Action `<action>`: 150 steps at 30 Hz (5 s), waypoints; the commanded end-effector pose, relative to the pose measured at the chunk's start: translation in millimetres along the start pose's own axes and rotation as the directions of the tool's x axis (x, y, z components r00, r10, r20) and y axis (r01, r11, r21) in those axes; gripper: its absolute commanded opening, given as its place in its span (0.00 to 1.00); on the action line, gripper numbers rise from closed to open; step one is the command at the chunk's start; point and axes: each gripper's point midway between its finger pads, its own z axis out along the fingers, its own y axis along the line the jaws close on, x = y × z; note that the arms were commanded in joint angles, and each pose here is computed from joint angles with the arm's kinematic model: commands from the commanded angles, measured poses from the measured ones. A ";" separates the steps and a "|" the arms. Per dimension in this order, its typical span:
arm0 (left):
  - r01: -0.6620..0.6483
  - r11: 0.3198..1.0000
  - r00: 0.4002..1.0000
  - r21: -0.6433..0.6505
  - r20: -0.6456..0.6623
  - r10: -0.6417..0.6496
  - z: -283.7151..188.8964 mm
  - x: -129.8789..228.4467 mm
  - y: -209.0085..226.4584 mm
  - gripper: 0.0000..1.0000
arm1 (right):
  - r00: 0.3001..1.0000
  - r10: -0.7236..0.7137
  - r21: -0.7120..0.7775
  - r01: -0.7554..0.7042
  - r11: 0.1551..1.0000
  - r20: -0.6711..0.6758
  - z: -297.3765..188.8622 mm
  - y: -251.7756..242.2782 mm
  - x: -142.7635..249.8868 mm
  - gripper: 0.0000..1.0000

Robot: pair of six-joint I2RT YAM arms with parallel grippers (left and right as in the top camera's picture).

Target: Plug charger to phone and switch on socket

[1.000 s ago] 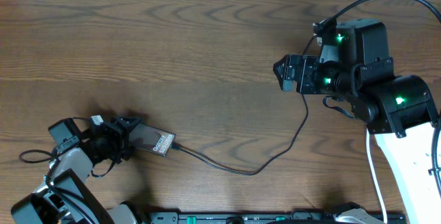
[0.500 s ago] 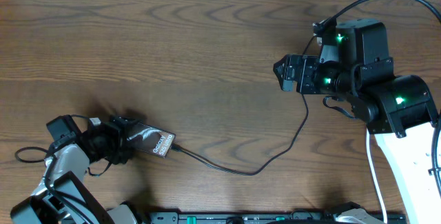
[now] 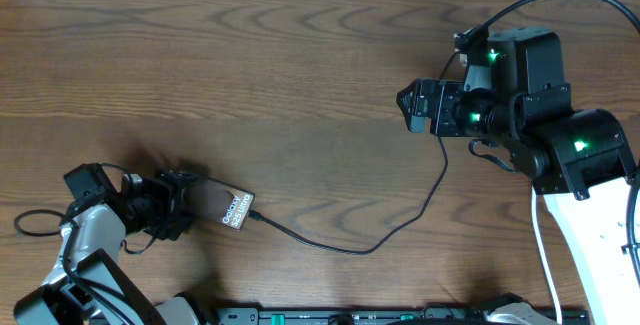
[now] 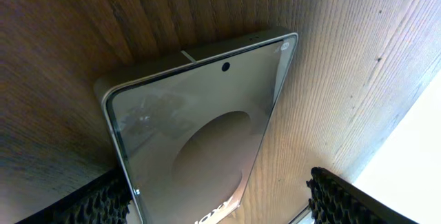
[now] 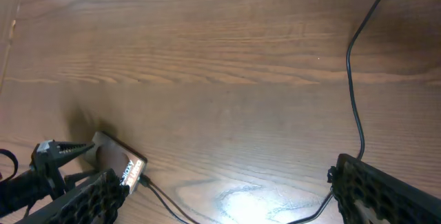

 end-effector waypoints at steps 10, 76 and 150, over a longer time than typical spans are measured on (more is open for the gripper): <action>0.050 0.958 0.993 -0.284 0.115 -0.018 -12.9 -22.5 42.8 0.84 | 1.000 0.005 0.001 -0.005 1.000 0.003 -1.6 1.1 -0.3 0.95; -0.630 0.666 0.567 -0.398 0.350 0.746 -114.6 97.8 -226.1 0.85 | 0.971 0.189 0.485 -0.236 0.842 0.144 -53.0 -183.7 -21.4 0.99; -0.628 0.663 0.571 -0.407 0.339 0.748 -114.0 97.7 -222.4 0.85 | 0.971 0.156 0.099 -0.140 0.985 -0.179 170.2 -348.2 -34.0 0.99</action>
